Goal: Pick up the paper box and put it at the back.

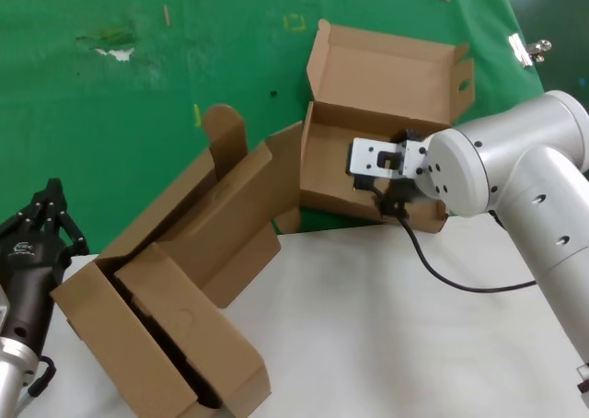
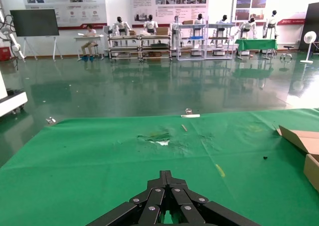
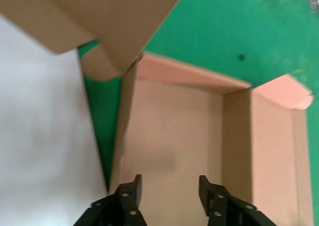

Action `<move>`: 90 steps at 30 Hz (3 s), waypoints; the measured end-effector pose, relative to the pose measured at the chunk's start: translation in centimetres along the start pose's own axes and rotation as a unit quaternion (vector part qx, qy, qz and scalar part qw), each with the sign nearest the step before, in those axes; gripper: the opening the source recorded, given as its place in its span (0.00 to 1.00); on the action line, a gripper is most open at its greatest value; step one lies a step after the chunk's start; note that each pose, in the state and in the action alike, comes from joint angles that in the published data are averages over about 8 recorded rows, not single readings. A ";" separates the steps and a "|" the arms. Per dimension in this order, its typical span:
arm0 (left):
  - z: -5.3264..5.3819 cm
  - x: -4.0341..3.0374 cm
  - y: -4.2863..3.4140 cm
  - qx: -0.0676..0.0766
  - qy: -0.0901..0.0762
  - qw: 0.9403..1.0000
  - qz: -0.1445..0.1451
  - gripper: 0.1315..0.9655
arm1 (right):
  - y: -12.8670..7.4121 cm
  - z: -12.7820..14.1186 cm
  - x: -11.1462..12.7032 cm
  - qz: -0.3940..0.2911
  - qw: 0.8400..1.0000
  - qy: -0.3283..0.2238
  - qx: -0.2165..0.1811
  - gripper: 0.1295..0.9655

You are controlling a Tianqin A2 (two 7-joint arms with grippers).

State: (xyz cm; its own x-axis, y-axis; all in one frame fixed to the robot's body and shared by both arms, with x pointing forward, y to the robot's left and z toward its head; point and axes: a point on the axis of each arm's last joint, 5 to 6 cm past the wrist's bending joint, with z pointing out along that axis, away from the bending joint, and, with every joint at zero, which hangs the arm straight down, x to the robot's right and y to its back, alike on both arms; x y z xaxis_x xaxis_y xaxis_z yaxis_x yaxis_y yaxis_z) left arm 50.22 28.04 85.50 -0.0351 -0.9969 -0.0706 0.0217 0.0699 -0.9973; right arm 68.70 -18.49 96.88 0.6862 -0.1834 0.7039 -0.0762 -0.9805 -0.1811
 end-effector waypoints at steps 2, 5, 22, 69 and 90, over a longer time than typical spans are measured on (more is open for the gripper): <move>0.0 0.00 0.00 0.000 0.000 1.000 0.000 0.01 | -0.1 -0.1 0.2 0.006 1.000 0.006 0.005 0.42; 0.0 0.00 0.00 0.000 0.000 1.000 0.000 0.01 | -0.3 -0.5 0.5 0.013 1.000 0.015 0.014 0.36; 0.0 0.00 0.00 0.000 0.000 1.000 0.000 0.01 | -1.3 -3.2 -1.0 -0.015 0.995 -0.054 0.081 0.04; 0.0 0.00 0.00 0.000 0.000 1.000 0.000 0.01 | 6.2 -3.0 -2.2 0.011 0.997 -0.009 -0.071 0.01; 0.0 0.00 0.00 0.000 0.000 1.000 0.000 0.01 | 5.8 -1.5 -2.6 0.011 0.997 0.012 -0.075 0.01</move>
State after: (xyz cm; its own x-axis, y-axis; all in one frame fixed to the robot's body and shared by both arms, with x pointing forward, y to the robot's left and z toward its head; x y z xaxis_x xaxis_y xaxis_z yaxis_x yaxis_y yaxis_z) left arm 50.22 28.04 85.50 -0.0351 -0.9969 -0.0707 0.0218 0.0699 -0.9973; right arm 65.43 -23.84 95.00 0.6654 -0.2056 0.7176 -0.2008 -0.9752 -0.0932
